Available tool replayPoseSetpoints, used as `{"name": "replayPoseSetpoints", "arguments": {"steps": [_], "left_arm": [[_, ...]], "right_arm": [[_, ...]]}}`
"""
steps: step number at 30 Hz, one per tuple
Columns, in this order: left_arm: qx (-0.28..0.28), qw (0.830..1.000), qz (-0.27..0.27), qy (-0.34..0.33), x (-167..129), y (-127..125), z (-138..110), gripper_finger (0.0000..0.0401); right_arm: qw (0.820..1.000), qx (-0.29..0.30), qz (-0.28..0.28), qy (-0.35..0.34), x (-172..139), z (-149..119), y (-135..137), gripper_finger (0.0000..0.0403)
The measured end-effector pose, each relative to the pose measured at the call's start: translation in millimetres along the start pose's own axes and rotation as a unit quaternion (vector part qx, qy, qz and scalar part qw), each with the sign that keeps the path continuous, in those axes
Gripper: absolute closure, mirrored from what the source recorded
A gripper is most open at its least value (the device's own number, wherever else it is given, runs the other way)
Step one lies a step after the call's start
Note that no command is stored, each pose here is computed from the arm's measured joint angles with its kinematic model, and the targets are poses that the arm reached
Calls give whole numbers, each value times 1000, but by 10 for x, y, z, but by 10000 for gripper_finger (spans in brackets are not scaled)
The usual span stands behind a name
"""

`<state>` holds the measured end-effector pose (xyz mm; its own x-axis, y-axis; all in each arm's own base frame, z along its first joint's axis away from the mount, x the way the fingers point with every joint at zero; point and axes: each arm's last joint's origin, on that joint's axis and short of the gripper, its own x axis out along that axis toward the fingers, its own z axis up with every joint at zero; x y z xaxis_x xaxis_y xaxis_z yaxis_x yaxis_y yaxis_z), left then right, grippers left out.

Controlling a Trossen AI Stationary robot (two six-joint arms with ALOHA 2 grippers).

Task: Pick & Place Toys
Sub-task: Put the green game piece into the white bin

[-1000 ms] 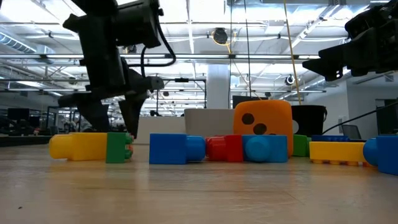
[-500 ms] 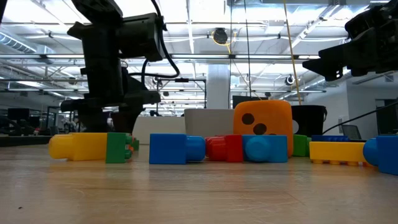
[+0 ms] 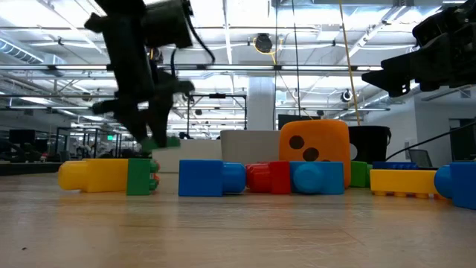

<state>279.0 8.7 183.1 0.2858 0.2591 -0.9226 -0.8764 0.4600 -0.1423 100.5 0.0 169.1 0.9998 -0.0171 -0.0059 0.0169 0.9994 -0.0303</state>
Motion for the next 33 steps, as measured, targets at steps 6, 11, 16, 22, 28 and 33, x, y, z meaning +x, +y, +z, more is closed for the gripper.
{"name": "replayPoseSetpoints", "arguments": {"steps": [6,11,16,22,28,33], "left_arm": [[0,991,-63,-115,-454,139,284,236],[10,953,-127,-275,-863,189,566,247],[-1,912,-143,-384,-1048,233,823,247],[-40,919,-94,-380,-809,427,1117,241],[-62,951,-56,-299,-273,573,1308,240],[-68,970,-17,-234,174,671,1361,239]], "right_arm": [[1000,0,0,0,0,0,0,126],[1000,0,0,0,0,0,0,124],[1000,0,0,0,0,0,0,126],[1000,0,0,0,0,0,0,124],[1000,0,0,0,0,0,0,126],[1000,0,0,0,0,0,0,124]]}}
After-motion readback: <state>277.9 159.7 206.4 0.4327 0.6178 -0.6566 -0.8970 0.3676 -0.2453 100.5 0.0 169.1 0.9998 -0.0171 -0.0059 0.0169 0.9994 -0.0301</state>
